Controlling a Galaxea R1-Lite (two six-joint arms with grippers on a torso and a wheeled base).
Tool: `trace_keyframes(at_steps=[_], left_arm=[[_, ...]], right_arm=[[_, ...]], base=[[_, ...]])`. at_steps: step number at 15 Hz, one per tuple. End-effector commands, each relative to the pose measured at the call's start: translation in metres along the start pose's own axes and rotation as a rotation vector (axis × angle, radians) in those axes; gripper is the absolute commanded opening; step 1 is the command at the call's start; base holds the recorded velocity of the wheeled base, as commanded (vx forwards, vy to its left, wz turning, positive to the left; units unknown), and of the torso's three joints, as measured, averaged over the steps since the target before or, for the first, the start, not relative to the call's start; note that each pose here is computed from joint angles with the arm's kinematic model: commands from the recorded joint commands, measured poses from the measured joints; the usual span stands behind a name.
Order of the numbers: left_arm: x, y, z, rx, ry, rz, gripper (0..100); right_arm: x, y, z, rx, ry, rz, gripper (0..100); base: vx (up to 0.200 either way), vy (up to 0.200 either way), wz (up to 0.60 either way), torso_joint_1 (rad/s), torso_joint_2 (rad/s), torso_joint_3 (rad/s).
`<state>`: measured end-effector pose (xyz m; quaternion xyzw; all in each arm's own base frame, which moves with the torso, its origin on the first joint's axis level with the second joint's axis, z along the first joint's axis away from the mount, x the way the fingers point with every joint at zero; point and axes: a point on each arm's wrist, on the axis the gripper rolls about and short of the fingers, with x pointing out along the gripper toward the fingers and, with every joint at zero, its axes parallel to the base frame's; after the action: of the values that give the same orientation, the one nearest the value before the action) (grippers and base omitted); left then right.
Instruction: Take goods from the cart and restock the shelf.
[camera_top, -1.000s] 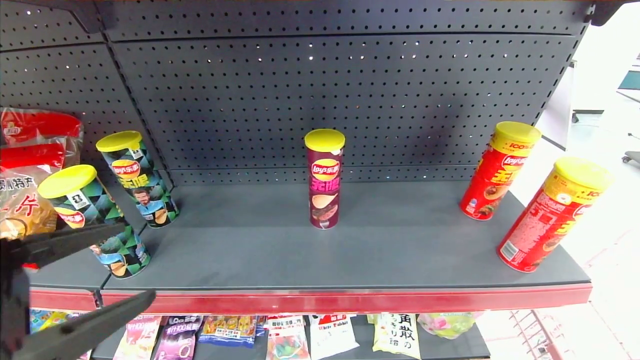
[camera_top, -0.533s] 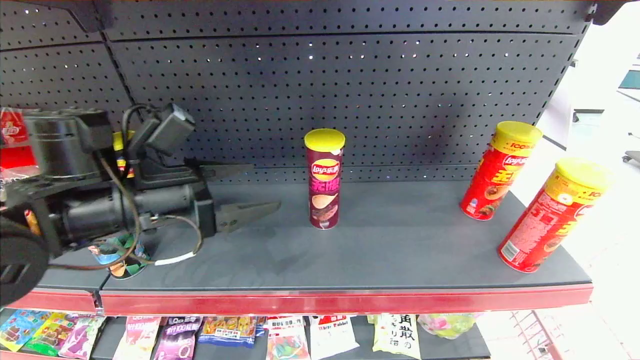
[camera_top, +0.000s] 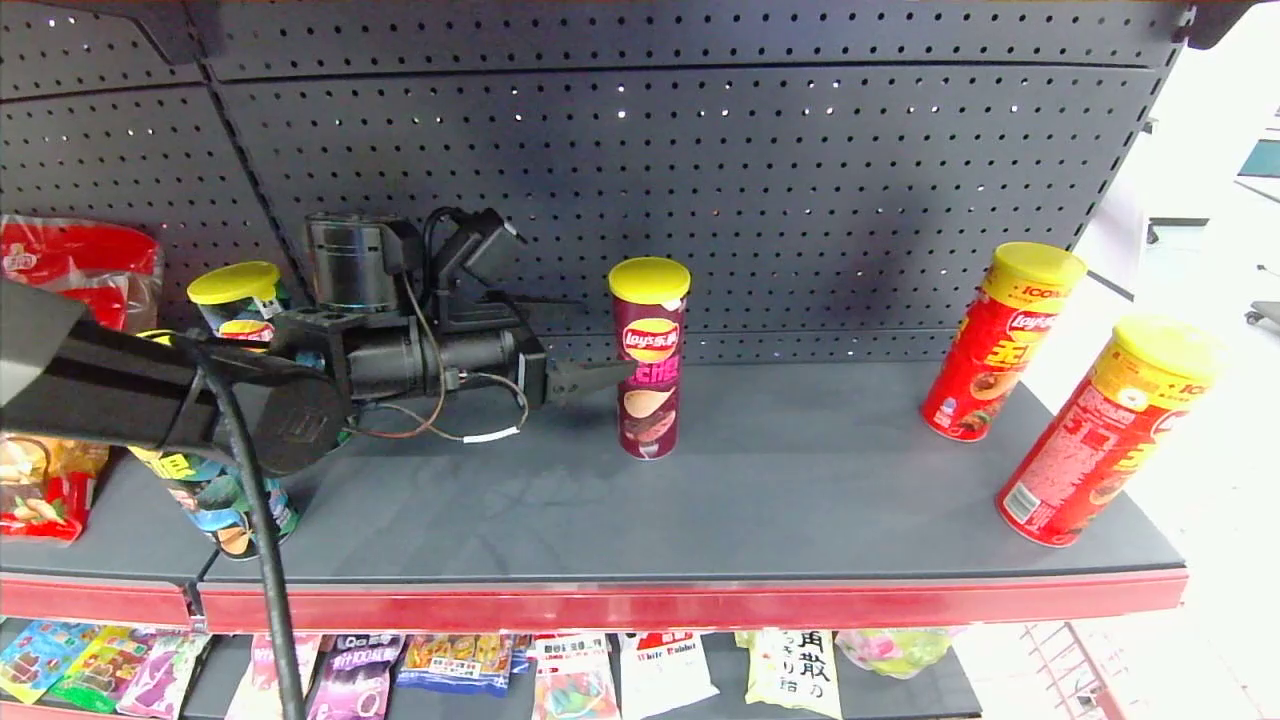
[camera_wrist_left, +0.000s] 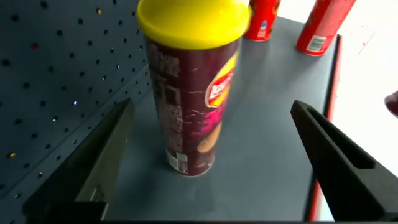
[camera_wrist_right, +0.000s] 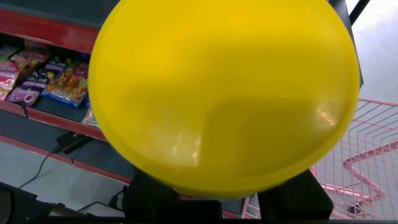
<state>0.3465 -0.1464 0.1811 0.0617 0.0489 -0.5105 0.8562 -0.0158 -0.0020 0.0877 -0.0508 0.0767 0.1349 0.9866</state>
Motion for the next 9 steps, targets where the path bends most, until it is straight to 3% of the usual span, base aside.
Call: trace_keyframes(at_steps=[1,5,9], left_arm=[[0.011,0.007,-0.008,-0.01,0.011,-0.003,100],[0.019,0.012,-0.01,-0.006,0.009,0.005,100],[0.032,0.016,-0.003,0.019,-0.02,-0.006,100]], right_arm=[[0.0,0.0,0.0,0.0,0.004,0.001,0],[0.0,0.0,0.0,0.001,0.002,0.001,0],[0.0,0.0,0.0,0.001,0.002,0.001,0]], base=[[0.0,0.0,0.0,0.0,0.0,0.0],[0.0,0.0,0.0,0.0,0.0,0.0],[0.0,0.0,0.0,0.0,0.0,0.0]])
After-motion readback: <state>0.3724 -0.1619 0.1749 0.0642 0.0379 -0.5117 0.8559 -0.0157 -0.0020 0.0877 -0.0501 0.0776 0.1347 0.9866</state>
